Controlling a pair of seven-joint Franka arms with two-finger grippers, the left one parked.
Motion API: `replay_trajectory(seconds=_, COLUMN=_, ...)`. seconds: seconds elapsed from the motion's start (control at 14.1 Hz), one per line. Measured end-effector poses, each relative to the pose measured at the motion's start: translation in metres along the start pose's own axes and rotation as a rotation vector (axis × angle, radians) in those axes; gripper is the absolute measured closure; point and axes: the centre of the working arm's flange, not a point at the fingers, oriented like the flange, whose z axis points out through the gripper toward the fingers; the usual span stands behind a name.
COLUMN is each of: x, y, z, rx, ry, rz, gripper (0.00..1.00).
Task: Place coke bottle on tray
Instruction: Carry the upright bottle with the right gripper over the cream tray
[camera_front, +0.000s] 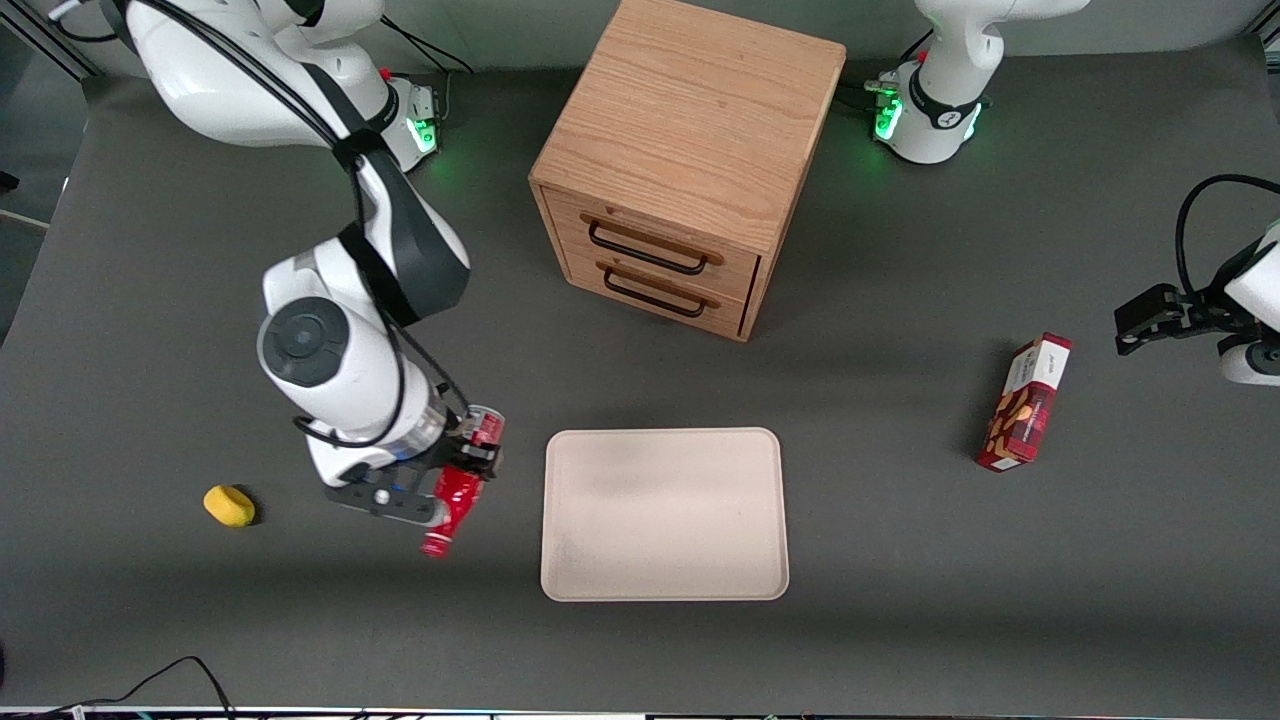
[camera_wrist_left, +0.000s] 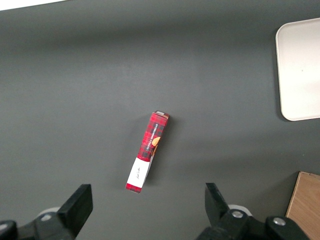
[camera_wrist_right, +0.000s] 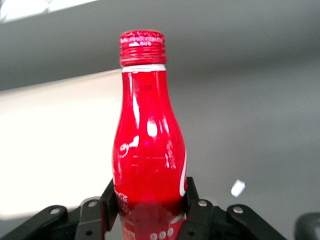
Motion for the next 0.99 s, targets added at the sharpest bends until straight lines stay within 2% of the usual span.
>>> replay_trajectory(seconds=0.14, x=0.001, y=-0.019, z=0.038, rx=0.039, ry=-0.048, rz=-0.120, gripper=0.45)
replay_trajectory(seconds=0.28, x=-0.003, y=-0.031, z=0.081, rx=0.065, ry=-0.105, rz=-0.151, gripper=0.45)
replay_trajectory(seconds=0.42, x=-0.005, y=-0.037, z=0.116, rx=0.076, ry=-0.130, rz=-0.150, gripper=0.45)
replay_trajectory(seconds=0.64, x=-0.005, y=-0.039, z=0.156, rx=0.115, ry=-0.138, rz=-0.121, gripper=0.45)
replay_trajectory(seconds=0.99, x=-0.006, y=-0.037, z=0.204, rx=0.132, ry=-0.118, rz=-0.104, gripper=0.45)
